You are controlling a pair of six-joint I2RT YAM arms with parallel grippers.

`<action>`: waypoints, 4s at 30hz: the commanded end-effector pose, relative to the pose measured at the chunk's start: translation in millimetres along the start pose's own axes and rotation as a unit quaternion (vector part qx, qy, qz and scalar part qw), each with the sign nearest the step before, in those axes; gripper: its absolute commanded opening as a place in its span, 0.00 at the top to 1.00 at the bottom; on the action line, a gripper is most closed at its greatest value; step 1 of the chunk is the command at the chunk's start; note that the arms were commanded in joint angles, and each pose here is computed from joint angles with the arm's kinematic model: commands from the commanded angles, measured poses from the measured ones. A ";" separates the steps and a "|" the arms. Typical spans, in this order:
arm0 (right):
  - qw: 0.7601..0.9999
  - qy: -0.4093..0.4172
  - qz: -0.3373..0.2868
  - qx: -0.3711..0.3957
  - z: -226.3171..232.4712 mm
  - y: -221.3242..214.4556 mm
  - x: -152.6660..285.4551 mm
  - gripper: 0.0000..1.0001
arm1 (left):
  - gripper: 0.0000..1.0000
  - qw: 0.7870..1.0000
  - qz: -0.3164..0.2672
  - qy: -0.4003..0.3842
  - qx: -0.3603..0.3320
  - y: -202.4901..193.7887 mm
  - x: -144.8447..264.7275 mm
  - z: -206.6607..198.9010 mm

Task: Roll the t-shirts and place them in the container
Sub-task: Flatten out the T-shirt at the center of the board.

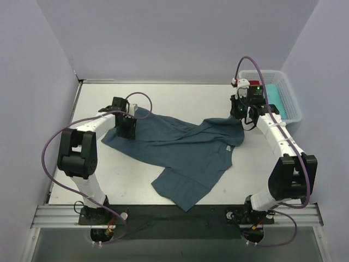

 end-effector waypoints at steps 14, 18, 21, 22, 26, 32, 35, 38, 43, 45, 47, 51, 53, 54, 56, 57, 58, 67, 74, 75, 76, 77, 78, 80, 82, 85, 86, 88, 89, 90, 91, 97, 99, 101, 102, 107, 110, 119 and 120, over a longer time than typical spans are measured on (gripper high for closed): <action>1.000 0.007 -0.019 0.006 1.8 11.7 3.0 1.00 | 0.54 1.000 0.002 0.003 0.007 3.1 -4.5 -1.4; 1.000 0.009 -0.016 0.007 3.5 9.0 2.0 1.00 | 0.59 1.000 0.004 -0.006 0.005 4.4 -4.7 -3.1; 1.000 0.008 -0.017 0.006 2.8 9.5 2.2 1.00 | 0.61 1.000 0.003 -0.010 0.001 4.5 -4.8 -5.5; 1.000 0.009 -0.016 0.006 3.4 8.9 1.0 1.00 | 0.62 1.000 0.003 -0.011 0.000 4.7 -5.1 -6.1; 1.000 0.008 -0.016 0.007 2.5 9.1 0.7 1.00 | 0.68 1.000 0.005 -0.014 -0.004 3.6 -5.5 -7.8; 1.000 0.010 -0.016 0.007 3.7 7.8 -0.8 1.00 | 0.85 1.000 0.000 -0.012 -0.006 4.9 -2.9 -7.3; 1.000 0.010 -0.016 0.006 3.6 8.0 -0.8 1.00 | 0.94 1.000 -0.002 -0.012 -0.010 5.6 -1.8 -7.9; 1.000 0.004 -0.019 0.002 1.8 10.5 -0.1 1.00 | 1.00 1.000 -0.015 -0.006 -0.019 10.4 4.9 -8.1; 0.998 -0.038 -0.056 -0.006 -16.5 40.1 15.3 1.00 | 1.00 0.995 -0.080 0.001 -0.056 40.3 48.6 0.9; 0.995 -0.064 -0.078 -0.019 -29.1 56.4 25.6 1.00 | 1.00 0.990 -0.127 -0.011 -0.064 58.4 74.0 4.0; 0.987 -0.105 -0.117 -0.034 -52.9 81.2 45.6 1.00 | 1.00 0.981 -0.182 -0.015 -0.067 72.5 106.8 12.9; 0.970 -0.153 -0.182 -0.049 -85.6 118.7 81.2 1.00 | 1.00 0.951 -0.296 -0.028 -0.082 94.1 167.2 13.6; 0.961 -0.166 -0.218 -0.028 -90.7 137.1 104.7 1.00 | 1.00 0.933 -0.348 -0.032 -0.090 95.8 197.8 9.2; 0.958 -0.168 -0.230 -0.021 -90.7 141.7 112.8 1.00 | 1.00 0.922 -0.375 -0.033 -0.091 98.2 209.3 7.4; 0.949 -0.174 -0.264 -0.004 -89.4 155.0 138.4 1.00 | 1.00 0.904 -0.416 -0.038 -0.093 95.5 236.0 2.6; 0.946 -0.172 -0.275 0.001 -87.2 158.4 146.9 1.00 | 1.00 0.895 -0.435 -0.041 -0.089 95.7 246.3 0.2; 0.943 -0.173 -0.284 0.006 -85.7 161.5 154.9 1.00 | 1.00 0.885 -0.456 -0.042 -0.086 92.0 261.1 -1.9; 0.888 -0.206 -0.392 0.121 -49.1 178.2 265.4 1.00 | 1.00 0.794 -0.602 -0.033 -0.078 61.7 365.6 -10.7; 0.831 -0.268 -0.460 0.163 -30.9 175.7 354.1 1.00 | 1.00 0.740 -0.665 -0.051 -0.087 28.2 427.6 -19.4; 0.826 -0.271 -0.466 0.164 -28.8 174.9 362.1 1.00 | 1.00 0.734 -0.671 -0.052 -0.089 24.2 433.2 -20.1; 0.820 -0.277 -0.472 0.169 -27.2 173.8 369.8 1.00 | 1.00 0.723 -0.683 -0.054 -0.093 16.1 443.7 -21.2; 0.809 -0.283 -0.485 0.174 -22.5 171.6 385.6 1.00 | 1.00 0.717 -0.688 -0.055 -0.095 12.0 449.0 -21.8; 0.803 -0.286 -0.492 0.176 -20.0 170.0 392.8 1.00 | 1.00 0.710 -0.695 -0.055 -0.098 7.4 454.6 -22.1; 0.788 -0.294 -0.510 0.182 -12.0 164.0 414.2 1.00 | 1.00 0.693 -0.711 -0.056 -0.102 -5.3 469.0 -23.1; 0.779 -0.292 -0.523 0.185 -5.6 159.7 426.1 1.00 | 1.00 0.675 -0.728 -0.054 -0.108 -20.5 481.7 -23.1; 0.762 -0.291 -0.549 0.185 7.6 149.0 451.2 1.00 | 1.00 0.654 -0.746 -0.054 -0.109 -40.1 496.2 -22.7; 0.753 -0.292 -0.559 0.185 13.8 143.3 462.8 1.00 | 1.00 0.648 -0.752 -0.055 -0.111 -45.4 500.6 -23.0; 0.742 -0.290 -0.574 0.191 21.4 138.3 475.9 1.00 | 1.00 0.633 -0.764 -0.057 -0.112 -60.4 510.0 -22.9; 0.732 -0.294 -0.583 0.193 27.3 132.8 486.9 1.00 | 1.00 0.627 -0.768 -0.058 -0.113 -64.2 513.1 -22.9; 0.725 -0.296 -0.592 0.191 31.3 130.4 495.4 1.00 | 1.00 0.617 -0.776 -0.059 -0.115 -73.9 519.0 -22.9; 0.717 -0.295 -0.601 0.192 36.3 126.7 503.6 1.00 | 1.00 0.611 -0.781 -0.059 -0.116 -78.1 522.1 -22.9; 0.665 -0.334 -0.641 0.188 50.3 122.9 544.0 1.00 | 1.00 0.560 -0.817 -0.063 -0.120 -97.0 550.7 -25.7; 0.649 -0.348 -0.651 0.185 49.4 127.2 552.1 1.00 | 1.00 0.556 -0.820 -0.063 -0.119 -92.6 556.9 -27.3; 0.635 -0.360 -0.658 0.186 47.0 135.0 557.4 1.00 | 1.00 0.535 -0.833 -0.065 -0.122 -94.0 569.8 -29.7; 0.632 -0.363 -0.659 0.187 45.5 138.0 557.4 1.00 | 1.00 0.536 -0.832 -0.064 -0.125 -86.1 569.8 -30.9; 0.646 -0.368 -0.643 0.183 18.1 164.8 528.4 1.00 | 1.00 0.547 -0.823 -0.066 -0.140 -51.1 564.0 -36.0; 0.676 -0.360 -0.620 0.171 -4.3 177.5 491.8 1.00 | 1.00 0.602 -0.784 -0.066 -0.138 -9.4 527.3 -35.1; 0.861 -0.214 -0.430 0.164 -61.6 162.2 257.2 1.00 | 1.00 0.773 -0.611 -0.089 -0.145 81.1 346.7 -22.8; 0.875 -0.200 -0.412 0.159 -61.4 155.6 235.6 1.00 | 1.00 0.805 -0.568 -0.086 -0.144 86.6 306.1 -17.7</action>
Point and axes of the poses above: each gripper's point midway between its finger pads, its own x axis back along the fingers, its own z axis along the line the jaws close on, y = z × x, the point moved 10 cm from there along x, back along the fingers, and after that the axes turned 14 degrees about x, right-handed, at the moved point
